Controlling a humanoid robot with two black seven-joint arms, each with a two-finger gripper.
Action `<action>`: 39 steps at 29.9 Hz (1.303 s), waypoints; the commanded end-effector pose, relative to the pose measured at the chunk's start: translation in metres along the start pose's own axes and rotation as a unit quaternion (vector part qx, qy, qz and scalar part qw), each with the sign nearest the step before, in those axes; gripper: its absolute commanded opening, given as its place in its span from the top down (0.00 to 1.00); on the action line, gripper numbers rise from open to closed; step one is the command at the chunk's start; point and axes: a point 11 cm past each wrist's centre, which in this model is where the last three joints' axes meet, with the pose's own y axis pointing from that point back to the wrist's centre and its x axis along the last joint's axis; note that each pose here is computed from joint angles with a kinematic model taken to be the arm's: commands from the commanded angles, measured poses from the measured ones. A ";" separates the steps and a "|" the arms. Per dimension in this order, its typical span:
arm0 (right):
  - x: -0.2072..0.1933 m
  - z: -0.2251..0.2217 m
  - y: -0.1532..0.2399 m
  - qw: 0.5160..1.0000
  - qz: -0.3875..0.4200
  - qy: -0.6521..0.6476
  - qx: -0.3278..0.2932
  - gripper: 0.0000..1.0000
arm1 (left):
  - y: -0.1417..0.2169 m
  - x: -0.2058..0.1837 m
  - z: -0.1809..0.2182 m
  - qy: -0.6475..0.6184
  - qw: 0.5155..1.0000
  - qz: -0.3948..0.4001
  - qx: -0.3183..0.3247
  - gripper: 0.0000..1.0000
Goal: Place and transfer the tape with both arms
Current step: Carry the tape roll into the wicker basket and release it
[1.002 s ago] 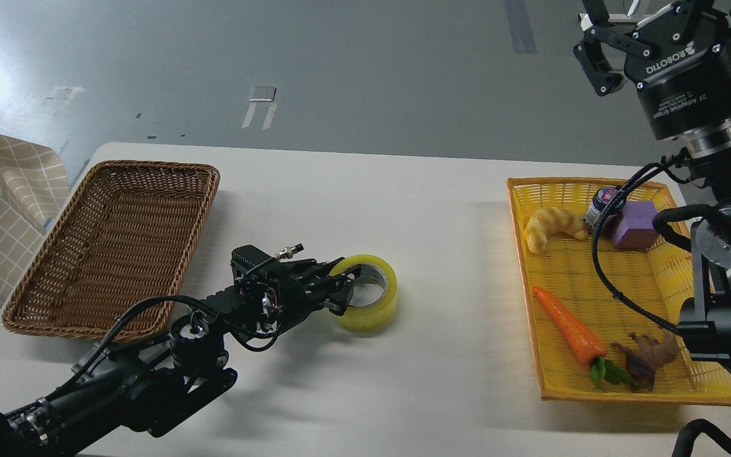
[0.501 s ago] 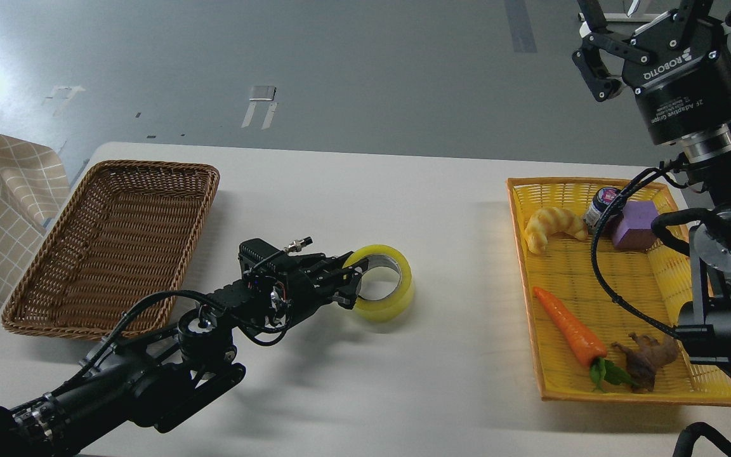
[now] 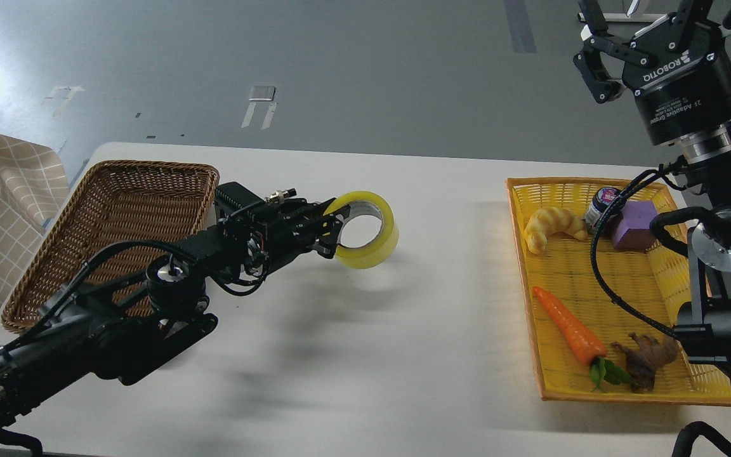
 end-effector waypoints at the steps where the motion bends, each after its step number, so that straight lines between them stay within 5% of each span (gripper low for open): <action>1: 0.000 -0.001 -0.001 1.000 0.000 0.000 0.002 0.00 | 0.013 0.027 -0.033 -0.041 0.999 0.007 0.025 0.95; 6: 0.001 0.002 -0.001 1.000 0.002 -0.002 -0.002 0.00 | 0.053 0.046 -0.089 -0.090 0.993 -0.013 0.073 0.95; 19: 0.004 0.004 0.002 1.000 0.007 -0.003 -0.005 0.00 | 0.131 0.045 -0.144 -0.144 0.982 -0.061 0.107 0.94; 39: 0.003 0.007 0.003 1.000 0.007 -0.005 -0.008 0.00 | 0.180 -0.049 -0.188 -0.101 0.974 -0.140 0.146 0.90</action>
